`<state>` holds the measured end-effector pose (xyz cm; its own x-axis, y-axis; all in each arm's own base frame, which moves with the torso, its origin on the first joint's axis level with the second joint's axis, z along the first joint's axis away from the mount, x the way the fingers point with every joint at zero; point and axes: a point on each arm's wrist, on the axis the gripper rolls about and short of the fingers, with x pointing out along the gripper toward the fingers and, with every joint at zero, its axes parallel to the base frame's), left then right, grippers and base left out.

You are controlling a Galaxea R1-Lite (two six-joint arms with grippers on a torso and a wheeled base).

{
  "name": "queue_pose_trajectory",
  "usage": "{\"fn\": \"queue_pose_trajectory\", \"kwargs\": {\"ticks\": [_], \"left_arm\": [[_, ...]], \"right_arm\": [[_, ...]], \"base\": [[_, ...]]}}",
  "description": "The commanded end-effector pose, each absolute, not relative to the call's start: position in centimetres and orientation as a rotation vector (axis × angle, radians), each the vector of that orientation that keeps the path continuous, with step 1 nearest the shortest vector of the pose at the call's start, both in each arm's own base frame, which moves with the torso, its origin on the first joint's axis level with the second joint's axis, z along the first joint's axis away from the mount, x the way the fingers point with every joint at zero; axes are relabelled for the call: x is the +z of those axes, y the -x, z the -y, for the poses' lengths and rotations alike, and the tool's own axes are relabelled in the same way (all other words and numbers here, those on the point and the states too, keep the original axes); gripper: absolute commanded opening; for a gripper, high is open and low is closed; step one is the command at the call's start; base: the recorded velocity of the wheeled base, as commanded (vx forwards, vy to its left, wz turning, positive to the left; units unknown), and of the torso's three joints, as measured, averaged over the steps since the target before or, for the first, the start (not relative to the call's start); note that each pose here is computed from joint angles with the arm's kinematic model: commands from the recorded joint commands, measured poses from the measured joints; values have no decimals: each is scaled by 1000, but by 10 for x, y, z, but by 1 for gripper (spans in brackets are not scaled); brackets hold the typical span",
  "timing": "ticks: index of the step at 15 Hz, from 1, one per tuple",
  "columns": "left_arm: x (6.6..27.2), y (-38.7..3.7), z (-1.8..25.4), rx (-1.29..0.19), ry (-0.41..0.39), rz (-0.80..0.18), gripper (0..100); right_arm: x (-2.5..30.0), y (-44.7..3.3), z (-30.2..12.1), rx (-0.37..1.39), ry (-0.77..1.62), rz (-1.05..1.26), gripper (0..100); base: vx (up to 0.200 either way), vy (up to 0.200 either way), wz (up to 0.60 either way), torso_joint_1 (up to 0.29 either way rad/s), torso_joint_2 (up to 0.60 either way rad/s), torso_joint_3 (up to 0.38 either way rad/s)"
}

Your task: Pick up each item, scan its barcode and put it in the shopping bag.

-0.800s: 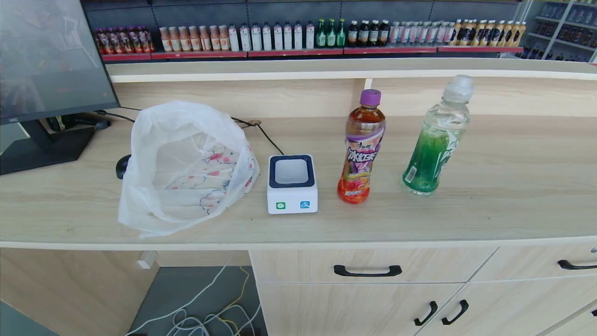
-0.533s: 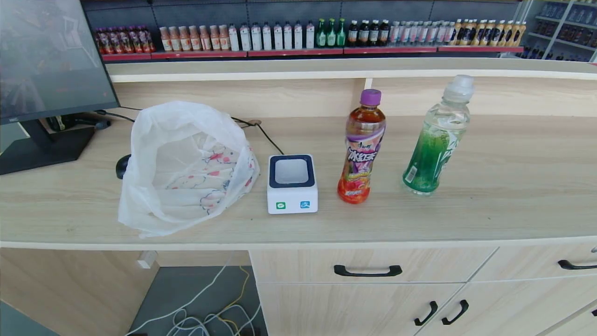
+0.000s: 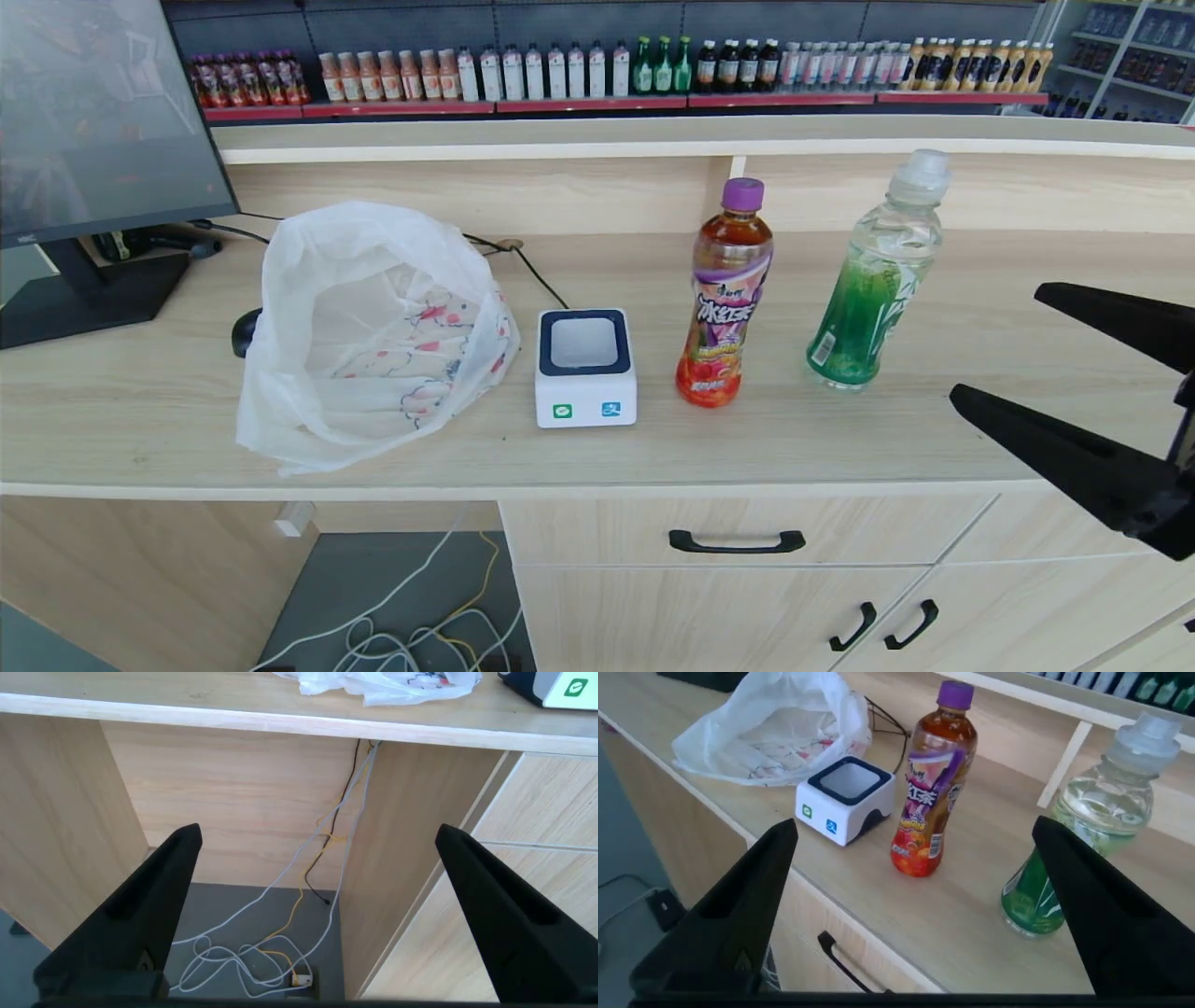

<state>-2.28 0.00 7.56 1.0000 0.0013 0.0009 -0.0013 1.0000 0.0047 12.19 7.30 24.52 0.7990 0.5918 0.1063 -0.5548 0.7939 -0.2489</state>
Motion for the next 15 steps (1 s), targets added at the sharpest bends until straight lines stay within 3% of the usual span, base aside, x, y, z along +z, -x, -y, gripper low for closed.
{"fn": "queue_pose_trajectory", "kwargs": {"ticks": [1,5,15], "left_arm": [[76,23,0,2,-5,2,100],[76,23,0,3,-5,2,100],[76,23,0,2,-5,2,100]], "right_arm": [[238,-126,-95,613,230,129,100],[232,-123,-123,538,242,83,100],[232,-180,-182,376,178,118,100]], "base": [[0,0,0,0,0,0],[0,0,0,0,0,0],[0,0,0,0,0,0]]}}
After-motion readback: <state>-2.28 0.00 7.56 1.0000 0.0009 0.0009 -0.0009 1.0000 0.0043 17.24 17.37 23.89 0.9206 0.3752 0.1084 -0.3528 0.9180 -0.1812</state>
